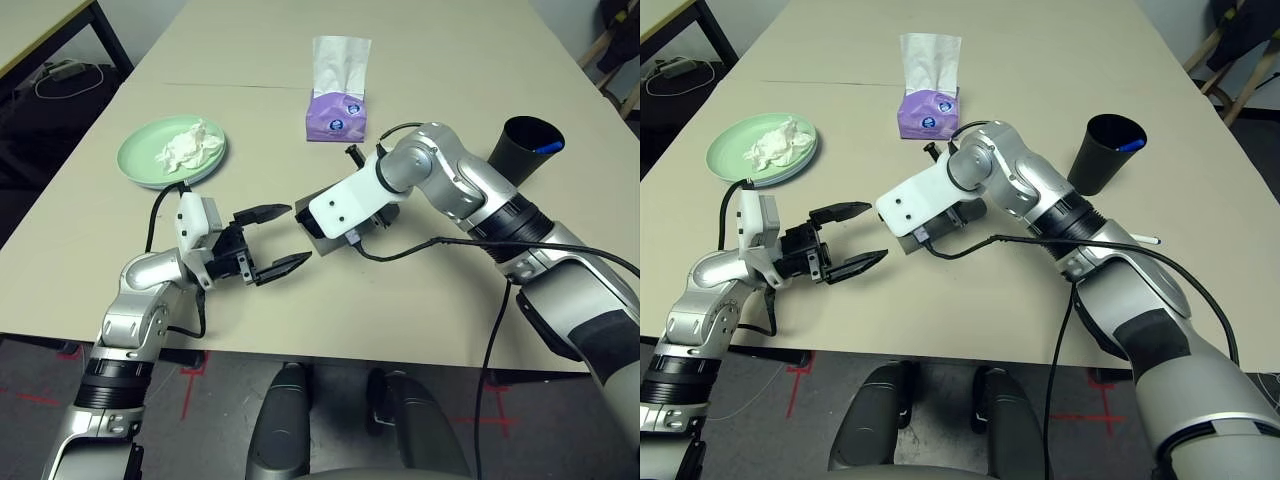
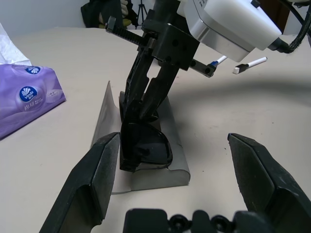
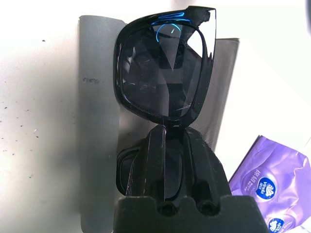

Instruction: Organize and tidy the items on the table.

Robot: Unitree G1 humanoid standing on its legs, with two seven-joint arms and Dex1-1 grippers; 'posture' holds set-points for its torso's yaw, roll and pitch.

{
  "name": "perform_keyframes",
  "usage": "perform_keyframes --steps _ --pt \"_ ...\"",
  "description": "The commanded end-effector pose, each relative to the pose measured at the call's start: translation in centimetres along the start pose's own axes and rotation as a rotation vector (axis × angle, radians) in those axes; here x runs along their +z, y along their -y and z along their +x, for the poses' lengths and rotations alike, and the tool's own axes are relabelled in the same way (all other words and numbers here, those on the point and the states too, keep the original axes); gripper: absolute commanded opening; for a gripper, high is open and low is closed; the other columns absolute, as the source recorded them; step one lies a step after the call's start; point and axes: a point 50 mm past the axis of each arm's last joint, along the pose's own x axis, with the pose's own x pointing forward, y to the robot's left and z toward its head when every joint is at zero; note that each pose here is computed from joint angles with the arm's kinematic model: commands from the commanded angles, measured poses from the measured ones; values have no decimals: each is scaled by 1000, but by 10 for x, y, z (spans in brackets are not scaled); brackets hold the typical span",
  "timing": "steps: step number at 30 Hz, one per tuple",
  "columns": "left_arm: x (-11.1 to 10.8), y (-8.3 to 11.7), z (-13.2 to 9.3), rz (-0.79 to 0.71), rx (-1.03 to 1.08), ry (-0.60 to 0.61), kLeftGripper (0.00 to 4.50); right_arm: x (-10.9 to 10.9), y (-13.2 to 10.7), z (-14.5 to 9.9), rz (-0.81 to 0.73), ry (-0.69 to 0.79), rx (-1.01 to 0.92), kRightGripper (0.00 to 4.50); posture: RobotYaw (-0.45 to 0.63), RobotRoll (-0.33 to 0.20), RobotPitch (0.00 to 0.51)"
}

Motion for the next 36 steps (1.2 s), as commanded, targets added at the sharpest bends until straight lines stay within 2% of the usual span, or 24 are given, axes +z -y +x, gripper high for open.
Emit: perform_keyframes --steps 1,8,14,28,36 --pt "-2 1 0 1 -9 -7 4500 -7 -7 4 23 -14 18 368 260 0 158" --pt "-3 0 0 1 -7 -10 4500 -5 10 -2 17 -20 -33 368 252 0 155" --pt "-3 0 -1 2 -5 -11 4500 -5 13 -2 14 -22 -35 368 254 0 153" --pt "-2 -1 -2 4 1 -13 4500 -4 -17 8 32 -11 42 368 251 0 157" --pt "-2 -2 -1 4 -3 -15 4500 -7 -18 6 42 -16 44 368 241 0 149"
